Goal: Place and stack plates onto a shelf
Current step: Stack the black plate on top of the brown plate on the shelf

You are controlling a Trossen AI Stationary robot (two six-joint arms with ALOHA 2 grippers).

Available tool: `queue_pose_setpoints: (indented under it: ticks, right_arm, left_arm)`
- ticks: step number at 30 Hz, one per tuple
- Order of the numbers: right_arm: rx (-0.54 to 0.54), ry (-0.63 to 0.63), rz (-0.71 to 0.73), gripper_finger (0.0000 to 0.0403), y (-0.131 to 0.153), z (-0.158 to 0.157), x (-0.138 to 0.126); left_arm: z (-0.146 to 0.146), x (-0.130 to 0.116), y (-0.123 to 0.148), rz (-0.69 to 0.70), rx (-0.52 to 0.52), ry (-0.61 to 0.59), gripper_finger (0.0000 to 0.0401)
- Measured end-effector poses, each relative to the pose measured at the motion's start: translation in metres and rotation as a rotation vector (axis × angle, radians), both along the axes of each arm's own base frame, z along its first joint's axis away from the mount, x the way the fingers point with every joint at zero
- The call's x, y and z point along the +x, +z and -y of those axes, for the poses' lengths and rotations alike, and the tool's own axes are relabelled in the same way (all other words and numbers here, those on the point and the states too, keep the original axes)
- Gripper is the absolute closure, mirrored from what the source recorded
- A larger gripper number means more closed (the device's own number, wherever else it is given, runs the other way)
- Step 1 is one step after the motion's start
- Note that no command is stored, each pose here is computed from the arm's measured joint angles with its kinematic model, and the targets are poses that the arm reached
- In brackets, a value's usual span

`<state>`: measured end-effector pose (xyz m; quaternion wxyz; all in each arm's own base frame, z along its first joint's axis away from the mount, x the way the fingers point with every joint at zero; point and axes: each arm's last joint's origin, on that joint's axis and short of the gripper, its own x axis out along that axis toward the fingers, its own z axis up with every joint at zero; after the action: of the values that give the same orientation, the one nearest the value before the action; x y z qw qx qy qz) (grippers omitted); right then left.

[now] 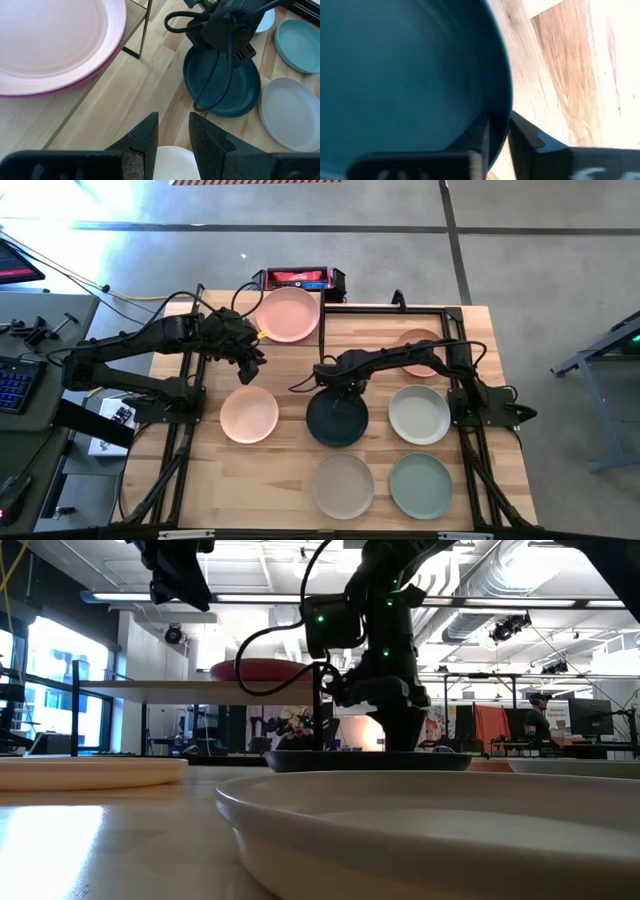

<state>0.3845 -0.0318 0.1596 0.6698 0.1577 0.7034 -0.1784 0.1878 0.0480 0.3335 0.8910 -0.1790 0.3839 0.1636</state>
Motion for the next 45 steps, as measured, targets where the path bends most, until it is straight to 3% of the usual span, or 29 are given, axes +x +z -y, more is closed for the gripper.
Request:
queue_pose_setpoints:
  ticks: [2,10,25,45]
  right_arm:
    - [0.006,-0.015,0.001,0.0395,0.001,0.001,0.000]
    - [0.034,-0.019,-0.019,0.0399,0.005,0.001,-0.004]
    - [0.037,-0.026,0.155,0.0402,0.072,-0.002,-0.024]
    - [0.034,-0.065,0.289,0.0403,0.115,-0.003,-0.042]
  left_arm:
    - [0.000,0.000,0.000,0.000,0.000,0.000,0.0302]
    - [0.000,0.000,0.000,-0.001,0.000,0.000,0.0302]
    - [0.000,0.000,0.000,-0.002,0.000,0.000,0.0302]
    - [0.000,0.000,0.000,0.000,-0.009,0.010,0.0302]
